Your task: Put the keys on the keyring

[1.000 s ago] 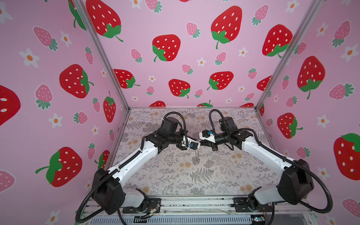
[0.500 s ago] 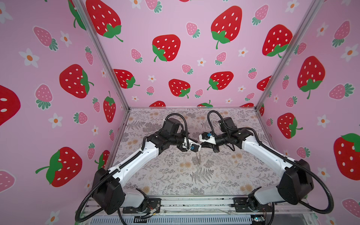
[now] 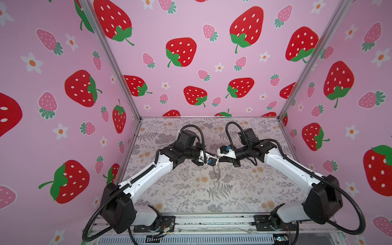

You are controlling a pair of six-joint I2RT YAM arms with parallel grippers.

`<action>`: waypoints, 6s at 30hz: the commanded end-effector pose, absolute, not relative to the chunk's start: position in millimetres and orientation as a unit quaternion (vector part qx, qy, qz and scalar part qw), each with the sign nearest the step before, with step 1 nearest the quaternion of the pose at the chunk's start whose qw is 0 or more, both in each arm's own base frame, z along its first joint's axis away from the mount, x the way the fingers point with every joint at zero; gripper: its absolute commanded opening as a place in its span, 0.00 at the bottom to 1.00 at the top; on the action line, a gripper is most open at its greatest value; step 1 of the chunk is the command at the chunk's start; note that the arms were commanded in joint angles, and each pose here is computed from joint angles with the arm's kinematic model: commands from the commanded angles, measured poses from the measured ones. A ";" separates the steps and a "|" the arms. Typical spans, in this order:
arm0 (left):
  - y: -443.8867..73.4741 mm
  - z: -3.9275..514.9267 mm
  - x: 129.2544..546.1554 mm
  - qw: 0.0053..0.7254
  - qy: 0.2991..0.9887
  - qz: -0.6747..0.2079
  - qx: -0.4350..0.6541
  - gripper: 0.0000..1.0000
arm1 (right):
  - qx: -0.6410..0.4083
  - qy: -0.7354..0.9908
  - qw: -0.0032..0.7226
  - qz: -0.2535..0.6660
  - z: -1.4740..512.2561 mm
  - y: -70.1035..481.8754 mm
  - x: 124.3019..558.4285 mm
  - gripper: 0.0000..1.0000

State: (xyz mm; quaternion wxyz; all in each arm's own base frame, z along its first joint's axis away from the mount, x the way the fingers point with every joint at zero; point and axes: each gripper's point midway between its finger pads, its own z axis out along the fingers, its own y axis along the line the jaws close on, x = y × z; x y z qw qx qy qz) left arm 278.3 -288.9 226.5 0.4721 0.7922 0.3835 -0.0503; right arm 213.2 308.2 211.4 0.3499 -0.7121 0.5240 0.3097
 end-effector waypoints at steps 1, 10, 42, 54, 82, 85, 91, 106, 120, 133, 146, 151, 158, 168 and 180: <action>-283.3 231.3 280.9 0.483 0.388 -0.045 0.783 0.00 | -0.721 0.510 0.351 0.312 218.1 303.1 201.4 0.00; -281.4 247.5 304.4 0.517 0.419 -0.016 0.746 0.00 | -0.718 0.518 0.332 0.326 206.8 300.9 194.9 0.00; -305.0 225.4 256.5 0.474 0.356 -0.082 0.801 0.00 | -0.734 0.493 0.330 0.331 213.6 313.1 206.0 0.00; -306.7 225.4 249.4 0.472 0.346 -0.094 0.805 0.00 | -0.736 0.490 0.330 0.331 215.2 315.0 205.8 0.00; -307.6 218.8 240.3 0.463 0.331 -0.097 0.816 0.00 | -0.707 0.522 0.352 0.323 224.9 311.0 221.5 0.00; -306.7 217.8 241.1 0.463 0.333 -0.093 0.816 0.00 | -0.693 0.526 0.368 0.329 228.4 308.2 224.7 0.00; -306.4 217.5 242.4 0.464 0.334 -0.089 0.816 0.00 | -0.680 0.525 0.381 0.342 234.0 306.2 226.8 0.00; -308.6 215.2 240.9 0.450 0.349 -0.124 0.813 0.00 | -0.673 0.506 0.439 0.313 249.4 302.9 234.3 0.00; -310.4 204.5 240.7 0.419 0.361 -0.143 0.821 0.00 | -0.691 0.485 0.480 0.237 256.5 295.7 246.8 0.00; -311.3 206.2 242.2 0.413 0.365 -0.146 0.822 0.00 | -0.680 0.506 0.480 0.226 251.7 292.6 259.6 0.00; -312.5 192.0 246.9 0.387 0.375 -0.141 0.830 0.00 | -0.680 0.483 0.515 0.195 267.4 290.9 263.8 0.00; -313.8 190.6 249.4 0.381 0.382 -0.141 0.830 0.00 | -0.678 0.480 0.523 0.191 267.9 290.8 264.8 0.00; -316.4 201.4 248.1 0.408 0.368 -0.133 0.825 0.00 | -0.658 0.507 0.509 0.224 255.9 285.7 264.3 0.00; -315.0 213.8 243.0 0.436 0.349 -0.124 0.821 0.00 | -0.646 0.518 0.489 0.274 243.3 285.4 260.5 0.00; -311.8 192.5 244.6 0.407 0.362 -0.124 0.830 0.00 | -0.652 0.486 0.526 0.249 270.1 285.3 262.5 0.00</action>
